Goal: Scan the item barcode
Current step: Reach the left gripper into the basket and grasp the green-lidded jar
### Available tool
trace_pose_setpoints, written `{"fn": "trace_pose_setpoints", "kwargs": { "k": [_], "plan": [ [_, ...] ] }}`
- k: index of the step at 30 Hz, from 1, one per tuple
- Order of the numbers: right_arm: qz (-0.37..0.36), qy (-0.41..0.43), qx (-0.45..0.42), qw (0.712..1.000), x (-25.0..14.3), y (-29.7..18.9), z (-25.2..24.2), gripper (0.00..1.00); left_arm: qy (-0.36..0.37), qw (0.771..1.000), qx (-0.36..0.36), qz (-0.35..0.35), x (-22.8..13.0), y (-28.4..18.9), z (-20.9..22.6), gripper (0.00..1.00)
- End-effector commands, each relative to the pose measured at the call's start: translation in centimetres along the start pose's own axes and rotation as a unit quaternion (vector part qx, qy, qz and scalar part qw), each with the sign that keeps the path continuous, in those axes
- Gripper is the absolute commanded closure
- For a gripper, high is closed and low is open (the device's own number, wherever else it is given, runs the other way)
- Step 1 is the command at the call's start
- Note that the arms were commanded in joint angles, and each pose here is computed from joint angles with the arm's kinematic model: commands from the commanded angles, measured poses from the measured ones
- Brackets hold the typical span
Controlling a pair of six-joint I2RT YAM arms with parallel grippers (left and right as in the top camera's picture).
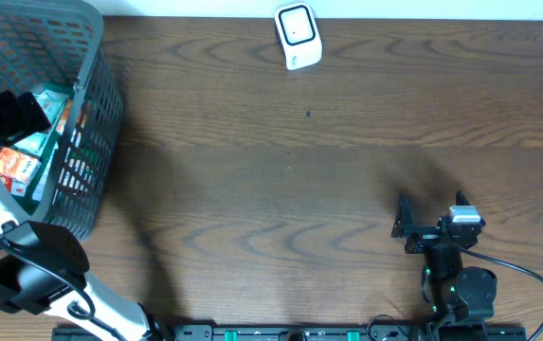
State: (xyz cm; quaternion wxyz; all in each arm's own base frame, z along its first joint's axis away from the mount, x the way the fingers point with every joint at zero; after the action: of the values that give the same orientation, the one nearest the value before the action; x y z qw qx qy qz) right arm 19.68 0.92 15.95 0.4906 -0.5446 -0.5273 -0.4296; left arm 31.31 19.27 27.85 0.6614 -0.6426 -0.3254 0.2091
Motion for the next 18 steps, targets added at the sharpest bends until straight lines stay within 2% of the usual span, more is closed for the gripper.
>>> {"fn": "trace_pose_setpoints", "kwargs": {
  "k": [1, 9, 18],
  "plan": [
    [0.002, 0.007, -0.008, 1.000, -0.1, 0.0, -0.2, 0.01, 0.022, 0.999, -0.007, 0.024, -0.1, 1.4, -0.3, 0.02],
    [0.002, 0.007, -0.008, 1.000, -0.1, 0.0, -0.2, 0.01, 0.028, 0.999, -0.004, 0.041, 0.0, 4.1, -0.3, 0.02],
    [0.002, 0.007, -0.008, 1.000, -0.1, 0.0, -0.2, 0.01, 0.027, 0.998, -0.002, 0.060, -0.6, 9.2, -0.3, 0.02]
  ]
}}
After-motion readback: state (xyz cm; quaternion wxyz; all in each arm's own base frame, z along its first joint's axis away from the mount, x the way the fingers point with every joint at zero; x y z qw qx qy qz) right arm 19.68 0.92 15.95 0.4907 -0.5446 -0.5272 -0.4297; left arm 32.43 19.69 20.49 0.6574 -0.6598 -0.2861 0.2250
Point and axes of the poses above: each gripper's point midway between its finger pads, its own y axis out along the fingers, its own z axis along the line the jaws close on, x = y × z, the point moved 5 cm from there along -y, back along the fingers, and after that the axes turned 12 degrees about -y, right-handed, at the moved point
